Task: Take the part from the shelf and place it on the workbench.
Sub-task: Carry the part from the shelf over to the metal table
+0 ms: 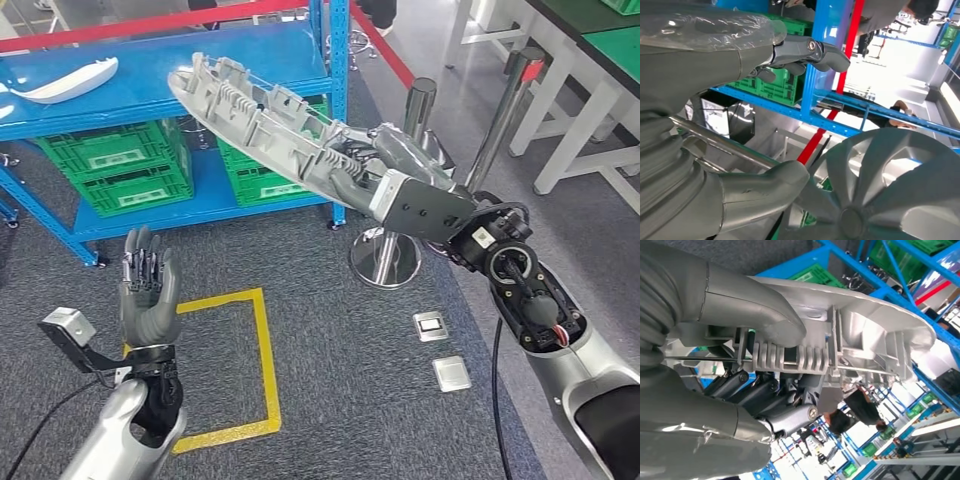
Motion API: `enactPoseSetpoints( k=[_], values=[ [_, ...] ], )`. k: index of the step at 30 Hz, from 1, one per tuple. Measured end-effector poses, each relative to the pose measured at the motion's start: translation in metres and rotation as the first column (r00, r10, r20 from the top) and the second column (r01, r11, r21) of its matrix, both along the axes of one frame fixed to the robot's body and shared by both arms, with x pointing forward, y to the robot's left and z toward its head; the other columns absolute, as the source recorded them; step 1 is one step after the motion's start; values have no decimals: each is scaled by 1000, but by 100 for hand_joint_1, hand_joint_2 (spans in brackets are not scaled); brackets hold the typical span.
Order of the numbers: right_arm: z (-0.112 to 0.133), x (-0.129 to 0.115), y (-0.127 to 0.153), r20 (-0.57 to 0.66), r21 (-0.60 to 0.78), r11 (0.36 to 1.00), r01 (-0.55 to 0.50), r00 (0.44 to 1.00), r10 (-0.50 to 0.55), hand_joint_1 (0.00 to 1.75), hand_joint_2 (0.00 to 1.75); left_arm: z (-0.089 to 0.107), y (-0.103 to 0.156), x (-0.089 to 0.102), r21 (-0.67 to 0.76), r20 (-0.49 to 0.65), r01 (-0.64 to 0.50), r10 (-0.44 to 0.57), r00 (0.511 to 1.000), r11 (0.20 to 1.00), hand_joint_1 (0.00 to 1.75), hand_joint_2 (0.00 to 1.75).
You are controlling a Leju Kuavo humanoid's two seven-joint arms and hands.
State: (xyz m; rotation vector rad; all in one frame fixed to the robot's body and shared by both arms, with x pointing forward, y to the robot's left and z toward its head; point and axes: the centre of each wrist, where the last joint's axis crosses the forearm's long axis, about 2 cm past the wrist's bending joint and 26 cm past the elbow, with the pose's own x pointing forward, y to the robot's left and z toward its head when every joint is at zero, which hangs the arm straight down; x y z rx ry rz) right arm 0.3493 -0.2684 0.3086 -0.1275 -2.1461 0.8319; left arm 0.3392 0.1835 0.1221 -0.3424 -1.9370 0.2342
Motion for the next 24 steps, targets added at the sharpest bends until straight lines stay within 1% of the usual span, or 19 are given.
enactPoseSetpoints(
  k=[13, 19, 24],
  values=[
    [-2, -1, 0, -28, 3, 1000, -5, 1000, 6, 175, 175, 1, 1, 0, 9, -14, -15, 15, 1000, 1000, 0, 175],
    [-4, -1, 0, -40, 1, 1000, -8, 999, 8, 175, 175, -3, 0, -4, 13, -25, -18, 18, 1000, 1000, 0, 175],
    [-4, -1, -1, -43, 16, 1000, -16, 999, 17, 175, 175, -2, 1, -5, 17, -24, -22, 22, 999, 1000, 0, 175]
  ],
)
